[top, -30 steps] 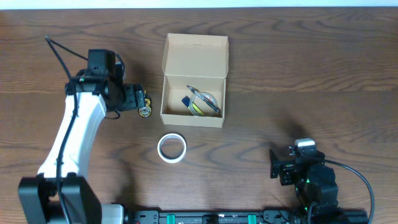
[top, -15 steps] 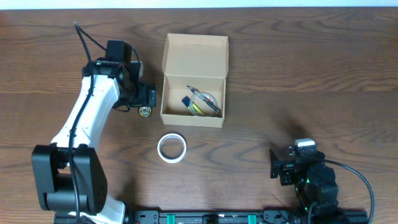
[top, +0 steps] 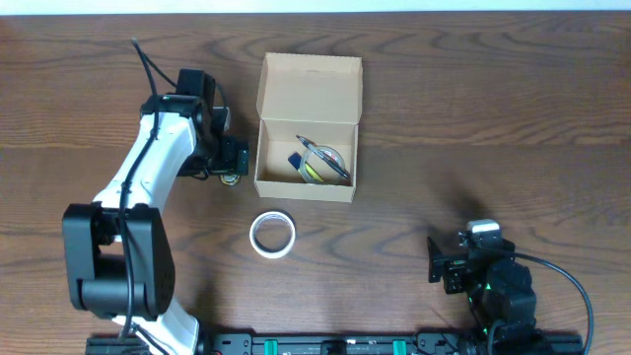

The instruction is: Pack container

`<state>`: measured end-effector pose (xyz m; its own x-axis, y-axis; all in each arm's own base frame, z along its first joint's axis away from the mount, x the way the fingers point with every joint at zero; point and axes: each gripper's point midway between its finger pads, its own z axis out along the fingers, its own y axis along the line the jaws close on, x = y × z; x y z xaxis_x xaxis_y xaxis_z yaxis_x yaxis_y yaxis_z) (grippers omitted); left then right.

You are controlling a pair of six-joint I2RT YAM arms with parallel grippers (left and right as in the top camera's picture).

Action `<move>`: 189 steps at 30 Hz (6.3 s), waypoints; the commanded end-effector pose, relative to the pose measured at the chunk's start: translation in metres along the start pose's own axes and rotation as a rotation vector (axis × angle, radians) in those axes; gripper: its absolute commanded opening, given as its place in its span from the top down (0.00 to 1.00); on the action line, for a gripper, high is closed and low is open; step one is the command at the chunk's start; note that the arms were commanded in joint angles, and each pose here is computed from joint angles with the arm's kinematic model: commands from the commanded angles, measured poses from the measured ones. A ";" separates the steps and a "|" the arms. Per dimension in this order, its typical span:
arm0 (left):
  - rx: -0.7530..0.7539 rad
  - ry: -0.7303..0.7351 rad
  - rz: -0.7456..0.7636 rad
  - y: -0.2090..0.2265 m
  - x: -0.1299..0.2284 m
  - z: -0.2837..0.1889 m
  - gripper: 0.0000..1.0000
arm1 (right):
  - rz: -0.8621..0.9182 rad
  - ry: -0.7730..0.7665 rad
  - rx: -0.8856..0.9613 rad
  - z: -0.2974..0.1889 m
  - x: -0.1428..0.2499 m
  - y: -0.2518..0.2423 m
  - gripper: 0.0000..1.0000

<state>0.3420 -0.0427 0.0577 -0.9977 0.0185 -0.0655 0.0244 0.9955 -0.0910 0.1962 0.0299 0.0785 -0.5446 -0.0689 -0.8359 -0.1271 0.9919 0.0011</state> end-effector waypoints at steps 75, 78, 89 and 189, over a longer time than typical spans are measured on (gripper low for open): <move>-0.044 0.093 -0.048 0.023 -0.009 0.065 0.59 | -0.005 -0.003 0.006 0.000 0.000 -0.002 0.01; -0.043 0.085 -0.048 0.023 -0.011 0.065 0.65 | -0.005 -0.003 0.006 0.000 0.000 -0.002 0.01; -0.020 -0.004 -0.046 0.018 -0.036 0.044 0.70 | -0.005 -0.003 0.006 0.000 0.000 -0.002 0.01; 0.148 -0.419 0.218 -0.147 0.007 -0.142 0.19 | -0.005 -0.003 0.006 0.000 0.000 -0.002 0.01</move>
<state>0.3278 -0.1764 0.2011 -0.8536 0.1914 -0.4845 0.2951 0.9441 -0.1469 0.1962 0.0298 0.0785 -0.5446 -0.0689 -0.8359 -0.1268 0.9919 0.0009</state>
